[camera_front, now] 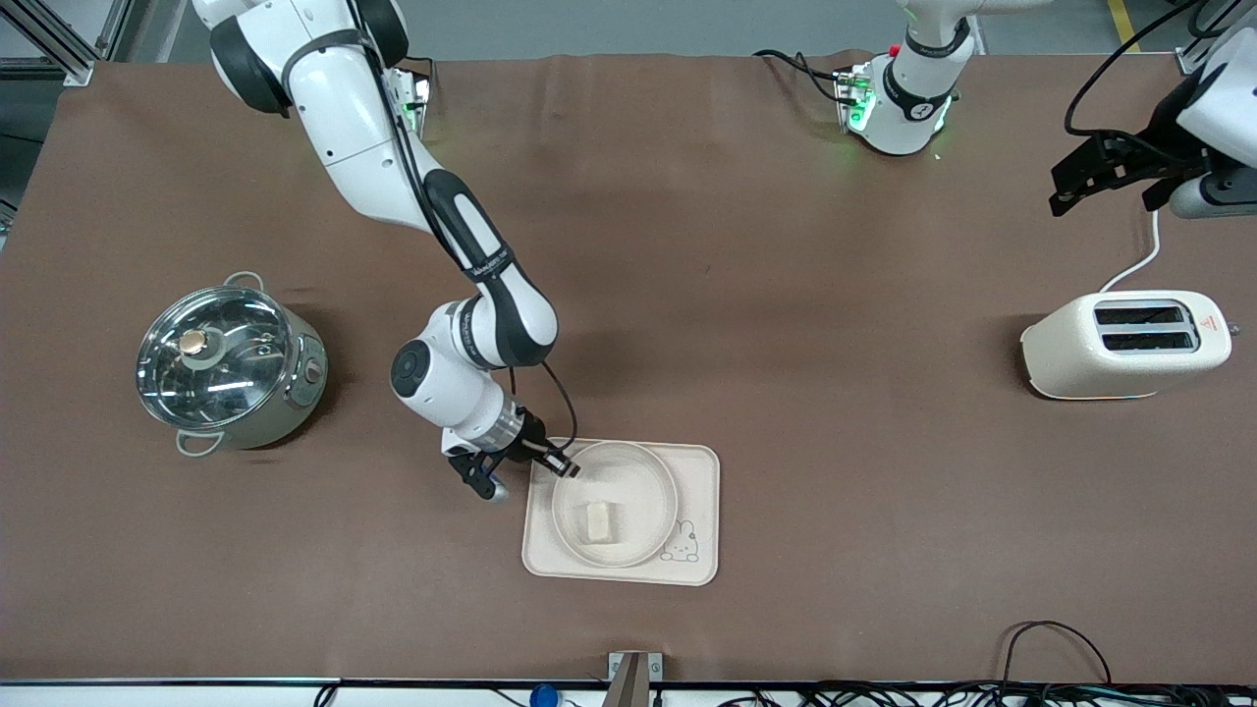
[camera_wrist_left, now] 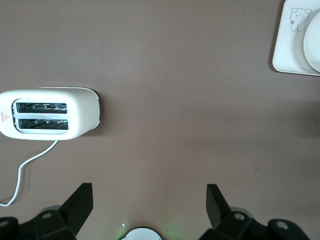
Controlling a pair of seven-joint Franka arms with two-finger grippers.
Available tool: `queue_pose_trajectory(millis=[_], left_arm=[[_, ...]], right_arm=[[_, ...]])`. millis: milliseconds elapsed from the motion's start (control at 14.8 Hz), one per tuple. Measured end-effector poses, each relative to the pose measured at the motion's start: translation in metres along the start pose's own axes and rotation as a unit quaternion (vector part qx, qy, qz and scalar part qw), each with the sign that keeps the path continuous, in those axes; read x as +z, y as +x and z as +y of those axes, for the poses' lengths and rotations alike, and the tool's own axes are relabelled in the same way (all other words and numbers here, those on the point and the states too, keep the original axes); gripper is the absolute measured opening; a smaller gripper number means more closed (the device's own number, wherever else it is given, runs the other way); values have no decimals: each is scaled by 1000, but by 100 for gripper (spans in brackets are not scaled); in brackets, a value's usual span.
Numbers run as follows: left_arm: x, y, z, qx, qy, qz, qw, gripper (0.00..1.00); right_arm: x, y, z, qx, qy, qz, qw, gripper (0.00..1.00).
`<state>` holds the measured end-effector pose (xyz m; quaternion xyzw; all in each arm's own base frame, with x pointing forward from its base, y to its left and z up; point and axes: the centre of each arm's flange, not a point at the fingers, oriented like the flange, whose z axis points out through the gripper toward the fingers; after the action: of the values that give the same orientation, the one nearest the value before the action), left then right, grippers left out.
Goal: Place bun in plate and plate on tray
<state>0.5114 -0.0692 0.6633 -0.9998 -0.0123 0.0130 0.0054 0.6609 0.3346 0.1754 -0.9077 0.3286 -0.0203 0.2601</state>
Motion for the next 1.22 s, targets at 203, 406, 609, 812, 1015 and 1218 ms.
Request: queue_pose_trajectory(millis=[203, 406, 609, 812, 1015, 1218], left_arm=[[1, 1, -3, -2, 1, 0, 1000, 100], [1, 1, -6, -3, 5, 1, 1000, 100], [0, 1, -6, -4, 5, 1, 1000, 100], [1, 2, -6, -4, 5, 2, 1000, 100], [2, 3, -6, -4, 5, 2, 1000, 100], [2, 4, -7, -5, 5, 2, 1000, 100]], right_arm=[[-4, 9, 1, 12, 8, -3, 1000, 39], [-9, 10, -6, 29, 26, -7, 999, 70], [-22, 13, -18, 30, 34, -17, 999, 79], [-66, 14, -44, 24, 52, -34, 998, 93], [-141, 21, -69, 19, 79, -40, 996, 100], [-228, 45, -69, -21, 52, -43, 997, 100]])
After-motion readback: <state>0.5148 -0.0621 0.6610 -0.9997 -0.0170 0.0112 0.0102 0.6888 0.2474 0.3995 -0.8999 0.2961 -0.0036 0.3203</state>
